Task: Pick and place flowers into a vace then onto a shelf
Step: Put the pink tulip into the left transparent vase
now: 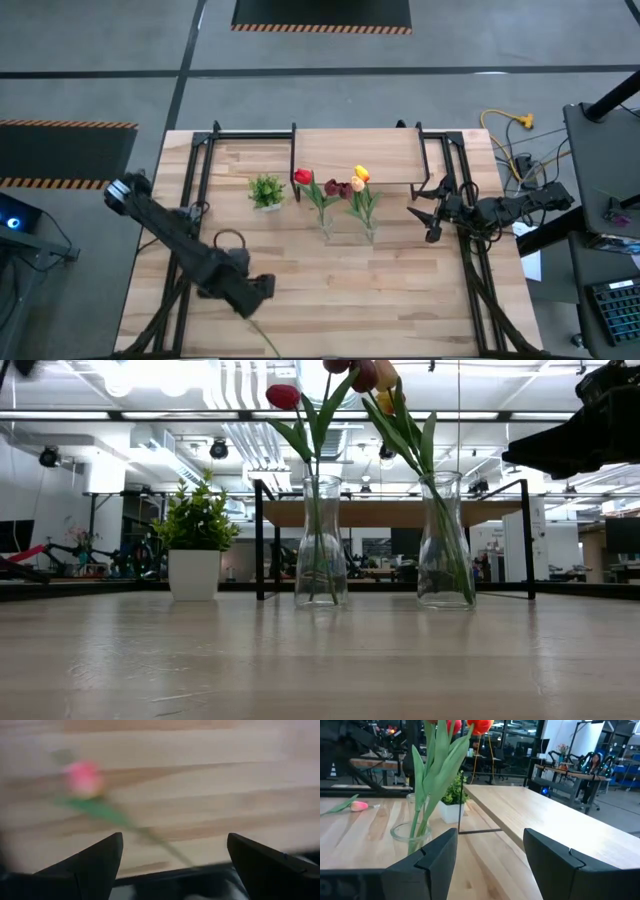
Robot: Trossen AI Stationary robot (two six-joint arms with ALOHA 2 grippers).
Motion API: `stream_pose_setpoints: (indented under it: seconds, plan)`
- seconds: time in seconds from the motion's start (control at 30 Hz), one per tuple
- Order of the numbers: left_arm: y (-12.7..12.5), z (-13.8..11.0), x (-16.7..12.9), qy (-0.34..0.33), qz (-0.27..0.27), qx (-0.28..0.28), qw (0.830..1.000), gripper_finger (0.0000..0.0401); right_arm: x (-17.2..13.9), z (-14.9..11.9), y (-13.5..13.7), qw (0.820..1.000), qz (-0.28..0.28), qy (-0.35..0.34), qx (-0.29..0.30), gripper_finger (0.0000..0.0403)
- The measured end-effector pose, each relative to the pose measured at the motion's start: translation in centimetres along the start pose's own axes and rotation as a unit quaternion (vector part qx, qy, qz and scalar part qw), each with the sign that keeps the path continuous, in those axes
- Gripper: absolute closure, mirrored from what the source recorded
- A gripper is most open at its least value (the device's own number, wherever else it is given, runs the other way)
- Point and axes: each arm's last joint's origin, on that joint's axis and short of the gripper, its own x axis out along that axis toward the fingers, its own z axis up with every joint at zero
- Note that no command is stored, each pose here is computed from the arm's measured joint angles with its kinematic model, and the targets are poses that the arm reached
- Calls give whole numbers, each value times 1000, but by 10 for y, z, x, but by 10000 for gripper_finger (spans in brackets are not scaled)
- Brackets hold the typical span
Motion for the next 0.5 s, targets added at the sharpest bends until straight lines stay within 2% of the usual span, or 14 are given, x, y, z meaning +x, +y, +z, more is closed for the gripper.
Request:
stream_pose_setpoints:
  seconds: [0.1, 0.2, 0.33, 0.5]
  plan:
    - [-6, -18, 2, -17, 106, -20, 994, 61, 0, 0, 0, 1000, 0, 0, 0, 184]
    - [-13, -36, 11, -32, 180, -24, 983, 61, 0, 0, 0, 1000, 0, 0, 0, 184]
    - [-23, -56, 28, -44, 200, -15, 979, 61, 0, 0, 0, 1000, 0, 0, 0, 184]
    - [-22, -64, 62, -76, 233, 5, 970, 61, 0, 0, 0, 1000, 0, 0, 5, 184]
